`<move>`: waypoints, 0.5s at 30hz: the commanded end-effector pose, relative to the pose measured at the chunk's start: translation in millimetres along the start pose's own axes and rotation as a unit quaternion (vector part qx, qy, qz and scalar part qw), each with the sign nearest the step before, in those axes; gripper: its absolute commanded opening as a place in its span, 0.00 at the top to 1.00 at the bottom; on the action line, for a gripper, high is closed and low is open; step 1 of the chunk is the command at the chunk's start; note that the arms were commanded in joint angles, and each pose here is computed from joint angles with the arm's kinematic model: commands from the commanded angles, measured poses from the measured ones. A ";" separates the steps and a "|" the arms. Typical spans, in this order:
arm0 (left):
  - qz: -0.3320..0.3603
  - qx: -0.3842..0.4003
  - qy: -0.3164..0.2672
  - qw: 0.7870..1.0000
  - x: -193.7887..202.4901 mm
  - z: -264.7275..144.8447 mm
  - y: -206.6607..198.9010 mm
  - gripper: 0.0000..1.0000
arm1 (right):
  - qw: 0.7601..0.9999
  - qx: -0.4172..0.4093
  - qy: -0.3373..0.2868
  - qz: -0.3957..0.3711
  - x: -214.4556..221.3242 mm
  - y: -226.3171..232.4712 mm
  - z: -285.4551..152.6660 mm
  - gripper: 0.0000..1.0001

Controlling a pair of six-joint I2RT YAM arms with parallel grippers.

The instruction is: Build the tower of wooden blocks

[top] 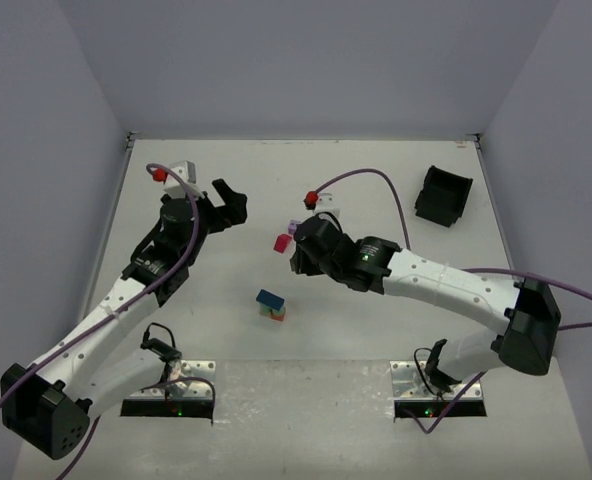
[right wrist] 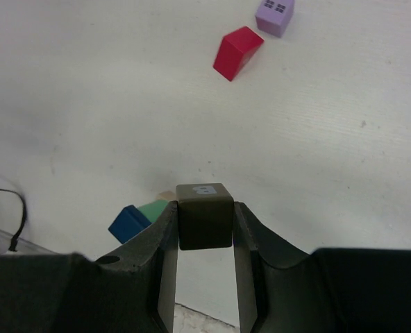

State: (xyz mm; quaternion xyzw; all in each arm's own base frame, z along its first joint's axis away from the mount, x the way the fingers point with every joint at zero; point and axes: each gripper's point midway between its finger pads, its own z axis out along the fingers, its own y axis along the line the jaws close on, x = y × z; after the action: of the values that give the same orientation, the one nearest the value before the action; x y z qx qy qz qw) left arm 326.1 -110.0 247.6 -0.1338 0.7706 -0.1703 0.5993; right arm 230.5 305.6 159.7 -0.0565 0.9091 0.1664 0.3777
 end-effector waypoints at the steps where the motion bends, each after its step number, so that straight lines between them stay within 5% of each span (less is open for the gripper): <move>1: -0.011 -0.029 -0.039 0.999 -20.5 -7.5 10.5 0.00 | 0.997 0.062 -0.048 -0.002 -13.5 10.2 -16.4 1.00; 15: -0.013 -0.030 -0.034 0.999 -16.3 -14.8 14.9 0.00 | 0.996 0.063 -0.035 -0.060 20.0 53.0 -24.4 1.00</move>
State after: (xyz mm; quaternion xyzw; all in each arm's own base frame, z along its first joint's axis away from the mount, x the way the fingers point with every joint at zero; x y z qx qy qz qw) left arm 318.6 -93.8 249.3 -0.1567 0.7668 -0.1451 0.6053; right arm 188.8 340.9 163.3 -0.0966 0.9062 0.0954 0.4005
